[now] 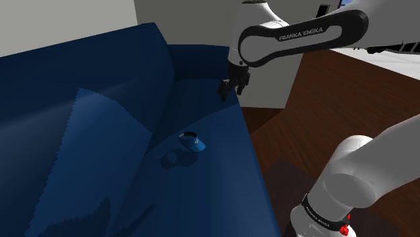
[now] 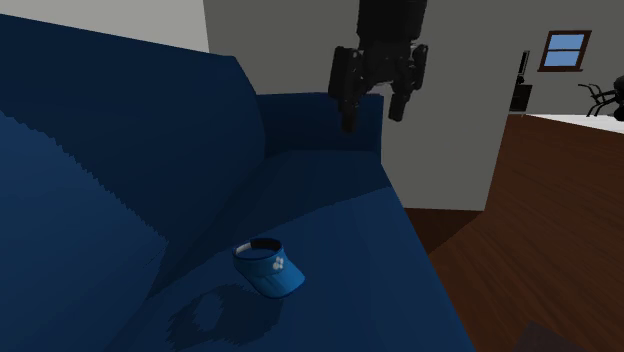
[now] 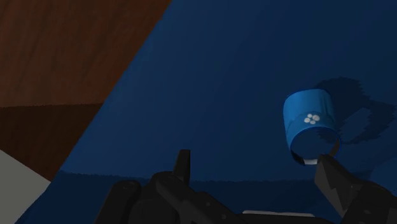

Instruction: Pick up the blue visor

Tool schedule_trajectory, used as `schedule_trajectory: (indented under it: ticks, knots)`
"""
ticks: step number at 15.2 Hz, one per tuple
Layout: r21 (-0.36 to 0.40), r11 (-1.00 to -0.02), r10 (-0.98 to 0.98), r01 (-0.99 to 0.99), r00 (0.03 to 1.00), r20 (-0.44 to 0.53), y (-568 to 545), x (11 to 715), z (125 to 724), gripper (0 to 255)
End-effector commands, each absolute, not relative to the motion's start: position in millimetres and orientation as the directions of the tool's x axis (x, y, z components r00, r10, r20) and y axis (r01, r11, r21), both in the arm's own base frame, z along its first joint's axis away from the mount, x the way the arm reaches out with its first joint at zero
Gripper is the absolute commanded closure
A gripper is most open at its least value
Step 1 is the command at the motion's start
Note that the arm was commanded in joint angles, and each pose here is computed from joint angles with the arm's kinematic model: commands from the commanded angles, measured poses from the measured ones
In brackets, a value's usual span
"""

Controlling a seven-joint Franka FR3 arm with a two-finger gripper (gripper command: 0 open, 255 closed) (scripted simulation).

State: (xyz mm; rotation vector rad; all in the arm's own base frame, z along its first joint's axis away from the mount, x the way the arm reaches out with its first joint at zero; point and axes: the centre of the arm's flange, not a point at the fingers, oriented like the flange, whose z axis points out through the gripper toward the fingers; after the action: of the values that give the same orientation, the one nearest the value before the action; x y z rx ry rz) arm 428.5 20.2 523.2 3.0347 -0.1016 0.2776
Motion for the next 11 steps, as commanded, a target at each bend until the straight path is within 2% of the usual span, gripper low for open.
schedule_trajectory:
  ticks: [1, 11]
  knots:
    - [0.087, -0.994, -0.047, -0.063, 0.983, 0.179, 31, 443, 502, 0]
    - [0.091, -0.996, 0.007, -0.007, 0.989, 0.148, 73, 518, 401, 0]
